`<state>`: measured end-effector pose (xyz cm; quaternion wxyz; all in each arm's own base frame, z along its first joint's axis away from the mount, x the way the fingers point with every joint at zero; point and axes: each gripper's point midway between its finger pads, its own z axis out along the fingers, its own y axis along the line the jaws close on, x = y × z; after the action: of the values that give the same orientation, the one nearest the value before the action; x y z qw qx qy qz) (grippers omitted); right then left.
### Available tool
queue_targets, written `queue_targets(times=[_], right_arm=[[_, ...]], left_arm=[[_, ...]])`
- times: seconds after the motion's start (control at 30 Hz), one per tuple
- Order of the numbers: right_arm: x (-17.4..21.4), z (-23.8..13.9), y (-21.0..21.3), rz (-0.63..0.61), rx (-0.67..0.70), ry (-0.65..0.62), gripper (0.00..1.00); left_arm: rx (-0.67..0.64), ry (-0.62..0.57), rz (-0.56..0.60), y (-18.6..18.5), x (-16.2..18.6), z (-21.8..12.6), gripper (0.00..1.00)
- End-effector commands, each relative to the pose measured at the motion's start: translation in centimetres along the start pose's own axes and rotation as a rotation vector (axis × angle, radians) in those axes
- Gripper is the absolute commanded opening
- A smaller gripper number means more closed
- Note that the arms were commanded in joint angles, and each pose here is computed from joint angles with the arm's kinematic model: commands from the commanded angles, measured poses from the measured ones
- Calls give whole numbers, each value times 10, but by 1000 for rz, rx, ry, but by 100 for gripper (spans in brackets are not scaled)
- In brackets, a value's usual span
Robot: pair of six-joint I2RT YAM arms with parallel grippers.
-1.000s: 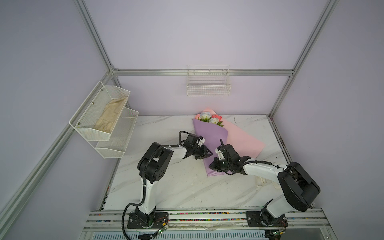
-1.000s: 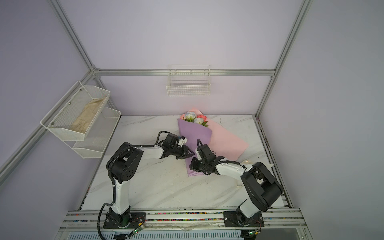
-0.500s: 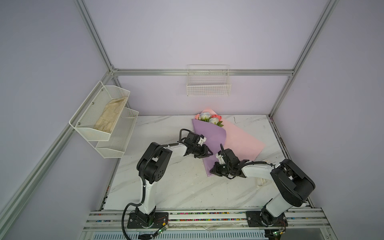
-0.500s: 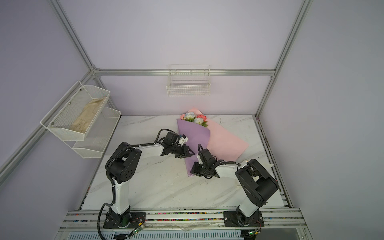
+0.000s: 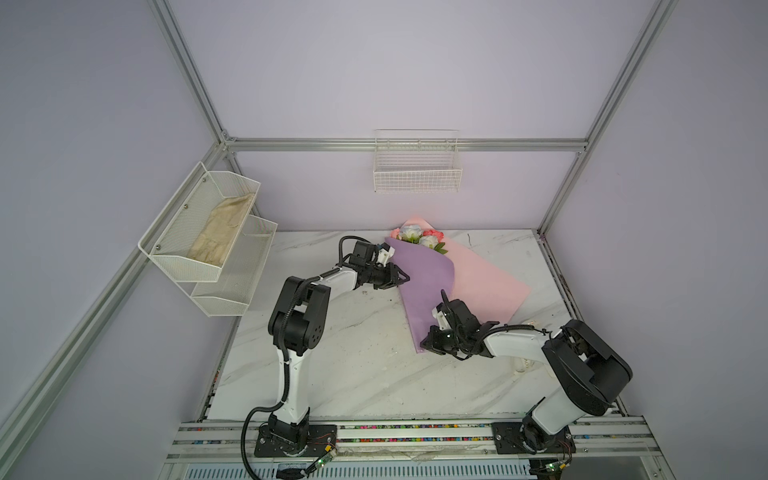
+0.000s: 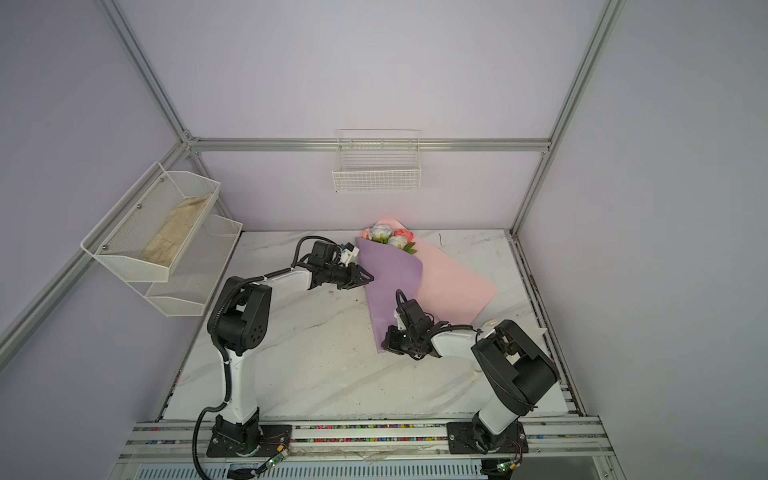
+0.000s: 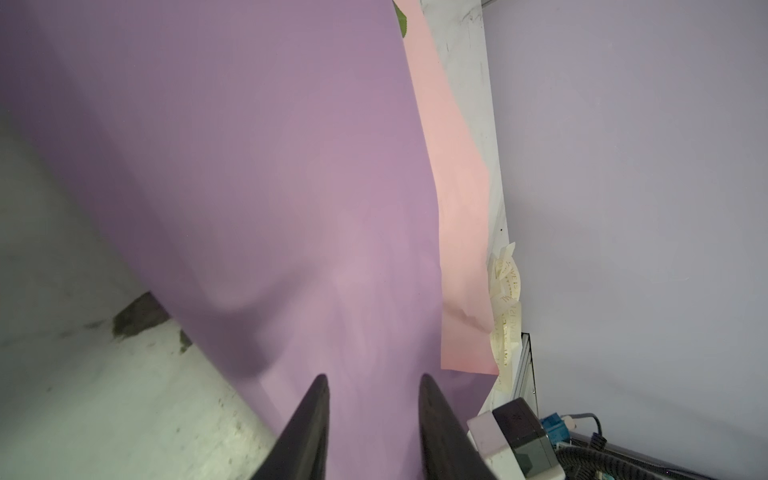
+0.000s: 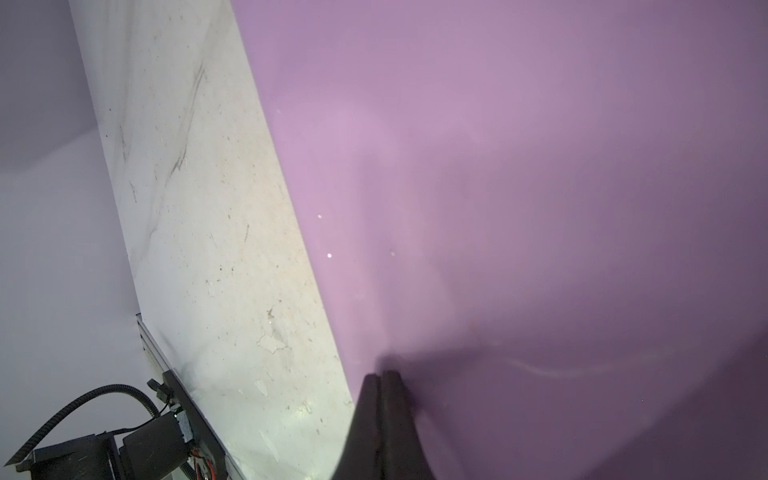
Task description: Tie the bouquet of fake flowers
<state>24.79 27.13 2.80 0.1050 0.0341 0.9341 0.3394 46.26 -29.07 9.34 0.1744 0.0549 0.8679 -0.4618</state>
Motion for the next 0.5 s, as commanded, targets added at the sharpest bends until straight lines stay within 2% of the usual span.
queue_targets(times=[0.0,0.17,0.47], right_arm=[[19,-1,-34,60,129,45,0],[20,-2,-36,64,137,53,0],[21,-6,-35,71,147,56,0]], left_arm=[[53,-9,69,-13,-18,6,35],[21,-5,61,16,-20,17,35],[32,-49,77,42,-55,14,35]])
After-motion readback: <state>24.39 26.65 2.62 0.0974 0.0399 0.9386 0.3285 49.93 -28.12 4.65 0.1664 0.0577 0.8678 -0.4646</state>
